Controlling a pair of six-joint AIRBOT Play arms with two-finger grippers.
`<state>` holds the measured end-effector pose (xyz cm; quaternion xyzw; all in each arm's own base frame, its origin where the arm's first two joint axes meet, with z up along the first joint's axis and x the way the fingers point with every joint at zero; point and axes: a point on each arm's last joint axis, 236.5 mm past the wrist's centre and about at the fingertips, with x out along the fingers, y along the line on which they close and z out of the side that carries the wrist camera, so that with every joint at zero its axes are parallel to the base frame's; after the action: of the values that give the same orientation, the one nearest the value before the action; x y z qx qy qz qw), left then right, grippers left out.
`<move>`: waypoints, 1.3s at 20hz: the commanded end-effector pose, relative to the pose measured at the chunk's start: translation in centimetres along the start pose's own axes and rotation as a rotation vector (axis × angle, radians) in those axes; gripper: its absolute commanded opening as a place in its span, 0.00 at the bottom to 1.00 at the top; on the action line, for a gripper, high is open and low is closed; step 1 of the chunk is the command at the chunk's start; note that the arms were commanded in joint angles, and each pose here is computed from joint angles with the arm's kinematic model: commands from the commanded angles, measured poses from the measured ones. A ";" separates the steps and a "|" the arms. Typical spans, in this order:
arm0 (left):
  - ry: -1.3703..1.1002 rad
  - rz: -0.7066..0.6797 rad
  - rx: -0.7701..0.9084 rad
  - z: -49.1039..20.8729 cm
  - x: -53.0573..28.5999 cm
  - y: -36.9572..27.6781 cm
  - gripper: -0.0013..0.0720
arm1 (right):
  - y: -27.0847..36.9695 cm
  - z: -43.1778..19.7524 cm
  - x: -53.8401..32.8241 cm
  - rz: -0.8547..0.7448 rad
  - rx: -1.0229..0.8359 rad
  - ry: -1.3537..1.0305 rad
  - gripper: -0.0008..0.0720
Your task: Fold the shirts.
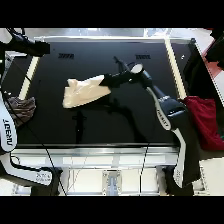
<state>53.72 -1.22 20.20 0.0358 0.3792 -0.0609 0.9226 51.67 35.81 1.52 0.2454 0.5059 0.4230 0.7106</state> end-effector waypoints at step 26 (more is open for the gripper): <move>0.162 -0.028 -0.009 -4.1 3.6 -0.3 0.03 | -11.1 -33.4 -55.6 -1.184 0.765 -0.268 0.03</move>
<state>53.53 -1.14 14.90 0.0347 0.4496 -0.0645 0.8902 21.97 -20.21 13.61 0.1945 0.5532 -0.2409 0.7734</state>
